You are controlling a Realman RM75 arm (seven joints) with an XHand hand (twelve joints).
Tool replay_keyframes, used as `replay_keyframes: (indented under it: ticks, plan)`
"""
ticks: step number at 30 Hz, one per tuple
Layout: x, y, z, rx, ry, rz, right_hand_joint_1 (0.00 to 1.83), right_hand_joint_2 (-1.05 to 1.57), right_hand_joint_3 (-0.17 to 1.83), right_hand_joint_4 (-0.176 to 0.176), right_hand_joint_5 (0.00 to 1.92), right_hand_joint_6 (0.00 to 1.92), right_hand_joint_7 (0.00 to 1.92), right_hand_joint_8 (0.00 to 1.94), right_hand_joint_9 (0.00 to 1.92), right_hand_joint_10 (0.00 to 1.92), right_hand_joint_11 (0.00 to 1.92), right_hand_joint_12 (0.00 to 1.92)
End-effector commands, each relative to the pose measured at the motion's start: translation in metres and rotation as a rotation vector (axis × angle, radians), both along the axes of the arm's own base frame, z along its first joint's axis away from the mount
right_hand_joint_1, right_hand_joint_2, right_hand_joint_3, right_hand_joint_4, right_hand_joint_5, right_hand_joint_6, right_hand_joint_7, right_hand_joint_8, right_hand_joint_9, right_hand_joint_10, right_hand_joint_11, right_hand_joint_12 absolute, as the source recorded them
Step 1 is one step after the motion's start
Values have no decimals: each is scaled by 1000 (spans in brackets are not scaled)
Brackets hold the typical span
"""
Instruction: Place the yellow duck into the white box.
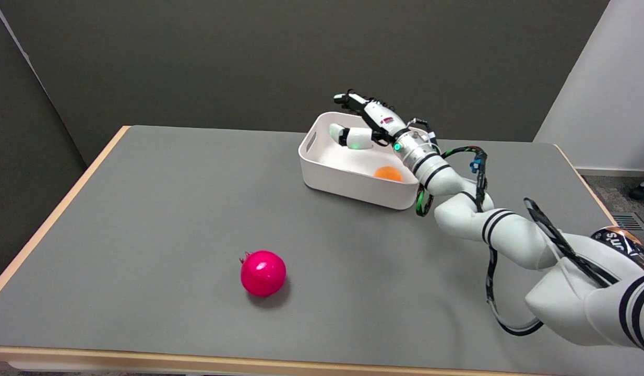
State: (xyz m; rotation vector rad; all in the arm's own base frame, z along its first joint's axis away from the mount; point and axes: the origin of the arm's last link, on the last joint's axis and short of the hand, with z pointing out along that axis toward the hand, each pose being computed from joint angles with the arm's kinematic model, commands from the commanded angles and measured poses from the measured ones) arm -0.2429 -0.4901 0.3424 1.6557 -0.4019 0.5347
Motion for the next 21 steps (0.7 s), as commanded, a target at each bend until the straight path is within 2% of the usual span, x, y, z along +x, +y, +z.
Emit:
replay_keyframes:
  ticks: [1, 6, 11, 17, 21]
  plan:
    - [7, 40, 30, -105, -309, 162, 334, 637, 988, 48, 154, 426, 217, 330, 71, 619, -1, 1017]
    - [31, 75, 65, -159, -400, 317, 332, 652, 978, 23, 182, 443, 244, 351, 86, 646, -1, 1032]
    - [51, 114, 114, -255, -387, 385, 332, 664, 964, 9, 205, 457, 271, 371, 113, 672, -1, 1068]
    - [45, 166, 173, -396, -496, 416, 327, 680, 961, -10, 213, 459, 284, 383, 121, 688, -1, 1092]
    - [30, 188, 186, -447, -527, 425, 326, 683, 960, -12, 212, 457, 287, 385, 124, 692, 1, 1097]
